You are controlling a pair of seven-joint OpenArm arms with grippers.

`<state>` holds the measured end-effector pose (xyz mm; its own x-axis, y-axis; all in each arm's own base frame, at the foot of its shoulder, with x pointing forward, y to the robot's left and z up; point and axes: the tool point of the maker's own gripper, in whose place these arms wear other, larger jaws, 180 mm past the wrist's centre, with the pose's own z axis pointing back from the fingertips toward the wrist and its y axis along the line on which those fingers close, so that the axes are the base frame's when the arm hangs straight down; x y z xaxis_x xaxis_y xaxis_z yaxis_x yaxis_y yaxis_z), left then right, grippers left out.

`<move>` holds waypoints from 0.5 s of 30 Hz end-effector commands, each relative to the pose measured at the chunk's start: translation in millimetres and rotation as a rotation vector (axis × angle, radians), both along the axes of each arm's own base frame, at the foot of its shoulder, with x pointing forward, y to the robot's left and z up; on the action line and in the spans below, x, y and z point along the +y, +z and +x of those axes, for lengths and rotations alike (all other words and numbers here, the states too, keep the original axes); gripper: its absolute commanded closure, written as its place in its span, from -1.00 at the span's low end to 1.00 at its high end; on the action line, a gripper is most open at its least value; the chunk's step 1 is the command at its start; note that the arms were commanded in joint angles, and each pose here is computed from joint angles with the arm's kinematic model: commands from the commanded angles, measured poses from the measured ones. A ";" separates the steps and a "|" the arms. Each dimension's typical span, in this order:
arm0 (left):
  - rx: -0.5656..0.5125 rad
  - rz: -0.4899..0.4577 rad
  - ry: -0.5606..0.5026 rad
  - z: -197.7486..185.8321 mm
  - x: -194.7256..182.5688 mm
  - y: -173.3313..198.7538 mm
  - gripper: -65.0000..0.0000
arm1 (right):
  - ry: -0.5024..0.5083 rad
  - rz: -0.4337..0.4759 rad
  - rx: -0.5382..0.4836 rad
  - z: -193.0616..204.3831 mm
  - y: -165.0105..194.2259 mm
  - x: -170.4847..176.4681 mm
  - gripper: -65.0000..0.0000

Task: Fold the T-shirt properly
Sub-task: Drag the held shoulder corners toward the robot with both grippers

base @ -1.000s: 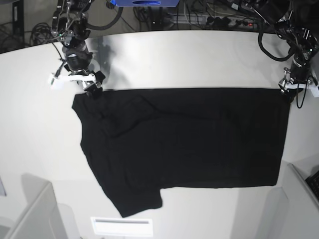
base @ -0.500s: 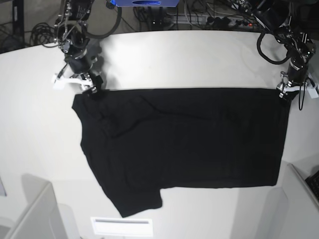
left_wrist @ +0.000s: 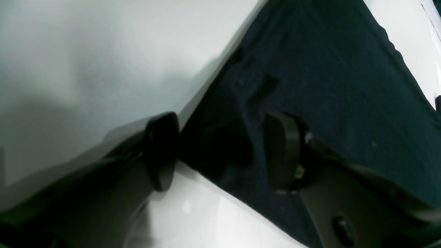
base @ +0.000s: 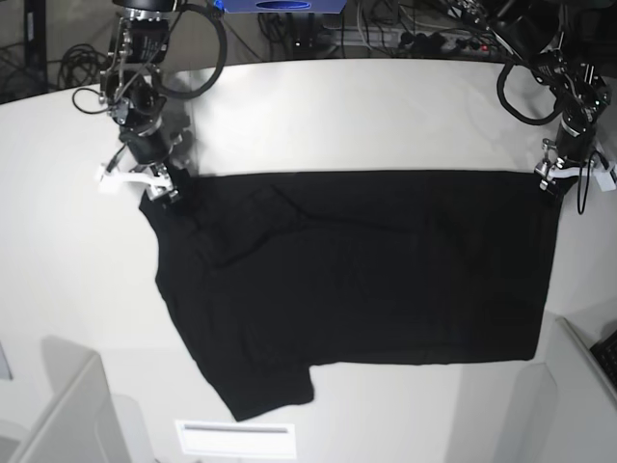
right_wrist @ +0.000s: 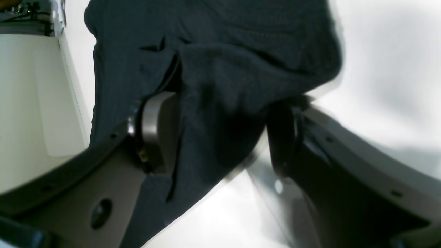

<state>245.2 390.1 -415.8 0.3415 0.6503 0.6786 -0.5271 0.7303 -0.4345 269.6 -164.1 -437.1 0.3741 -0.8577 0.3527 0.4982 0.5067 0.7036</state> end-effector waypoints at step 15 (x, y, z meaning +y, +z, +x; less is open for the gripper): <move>0.033 -0.046 -0.001 3.7 -3.6 -12.4 0.62 | -0.014 -0.018 0.083 -7.7 -17.6 -7.8 0.02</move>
<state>250.7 387.0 -425.4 0.3256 0.6864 0.6502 -0.5354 0.7007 -0.4716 276.2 -168.1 -439.5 0.3617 -0.8594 0.3615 0.4999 0.5061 0.7029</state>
